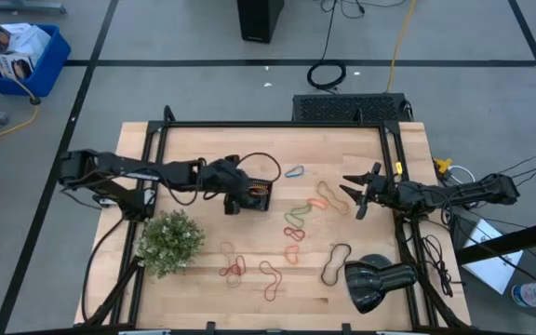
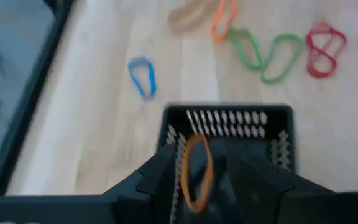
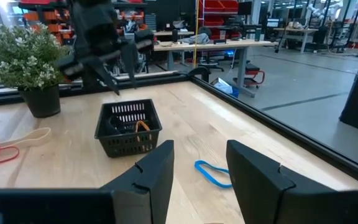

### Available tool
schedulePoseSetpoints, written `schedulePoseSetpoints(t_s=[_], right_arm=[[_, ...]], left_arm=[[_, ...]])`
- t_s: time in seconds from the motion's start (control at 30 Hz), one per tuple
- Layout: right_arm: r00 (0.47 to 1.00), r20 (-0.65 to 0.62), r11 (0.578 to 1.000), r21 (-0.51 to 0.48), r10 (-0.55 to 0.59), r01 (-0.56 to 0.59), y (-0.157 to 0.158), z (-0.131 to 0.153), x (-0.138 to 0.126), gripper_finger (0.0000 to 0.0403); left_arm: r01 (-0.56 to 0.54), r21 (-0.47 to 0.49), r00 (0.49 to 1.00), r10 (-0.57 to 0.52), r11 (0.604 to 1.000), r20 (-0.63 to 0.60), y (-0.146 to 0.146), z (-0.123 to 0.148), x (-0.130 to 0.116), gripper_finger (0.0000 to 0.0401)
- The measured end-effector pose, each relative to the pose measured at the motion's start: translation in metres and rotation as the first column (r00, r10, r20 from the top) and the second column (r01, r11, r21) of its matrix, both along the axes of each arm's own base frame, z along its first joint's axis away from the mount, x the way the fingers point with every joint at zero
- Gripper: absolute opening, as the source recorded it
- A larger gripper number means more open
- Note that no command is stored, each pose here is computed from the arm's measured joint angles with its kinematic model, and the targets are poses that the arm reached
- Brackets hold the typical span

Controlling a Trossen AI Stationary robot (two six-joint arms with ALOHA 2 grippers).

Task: Pick and place rubber bands into bin
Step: Put the bottom white rubber band into the black bin

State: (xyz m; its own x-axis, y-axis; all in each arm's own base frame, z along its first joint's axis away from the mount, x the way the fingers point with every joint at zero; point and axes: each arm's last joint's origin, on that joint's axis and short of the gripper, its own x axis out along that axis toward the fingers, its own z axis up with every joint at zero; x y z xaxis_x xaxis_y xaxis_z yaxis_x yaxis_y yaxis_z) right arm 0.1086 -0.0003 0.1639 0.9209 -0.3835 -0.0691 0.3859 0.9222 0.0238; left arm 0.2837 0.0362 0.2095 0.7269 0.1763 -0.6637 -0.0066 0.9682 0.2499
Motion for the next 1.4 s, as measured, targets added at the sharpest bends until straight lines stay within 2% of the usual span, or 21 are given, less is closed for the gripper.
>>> schedulePoseSetpoints(t_s=[0.13,0.33,0.5,0.63,0.8,1.0,1.23,1.4], right_arm=[[1.000,-0.004,1.000,-0.001,-0.004,0.004,0.000,0.000,0.000,0.0141],[1.000,-0.003,1.000,0.003,-0.005,0.005,0.000,0.000,0.000,0.0141],[1.000,-0.002,1.000,0.008,-0.005,0.005,0.000,-0.001,0.000,0.0141],[1.000,-0.003,1.000,0.006,-0.005,0.005,0.000,-0.001,0.000,0.0141],[1.000,-0.003,1.000,0.006,-0.005,0.005,0.000,-0.001,0.000,0.0141],[1.000,-0.003,1.000,0.006,-0.004,0.004,0.000,-0.001,0.000,0.0141],[1.000,0.002,1.000,0.022,-0.006,0.006,0.000,-0.001,0.000,0.0141],[1.000,0.001,1.000,0.022,-0.006,0.006,0.000,-0.001,0.000,0.0141]], left_arm=[[-0.074,-0.025,0.987,0.070,0.997,-0.141,-0.011,0.032,0.004,0.0152],[0.048,-0.056,0.966,-0.061,0.997,-0.252,-0.045,0.050,0.000,0.0152],[0.136,-0.069,0.929,-0.152,0.988,-0.338,-0.075,0.041,-0.011,0.0152],[0.133,-0.107,0.926,-0.162,0.985,-0.340,-0.093,0.031,-0.016,0.0152],[0.187,-0.117,0.921,-0.215,0.975,-0.325,-0.110,0.011,-0.023,0.0152],[0.233,-0.123,0.930,-0.258,0.965,-0.261,-0.119,-0.010,-0.027,0.0152],[0.231,-0.162,0.923,-0.269,0.959,-0.275,-0.118,-0.029,-0.036,0.0152],[0.238,-0.163,0.917,-0.277,0.957,-0.288,-0.120,-0.040,-0.032,0.0152]])
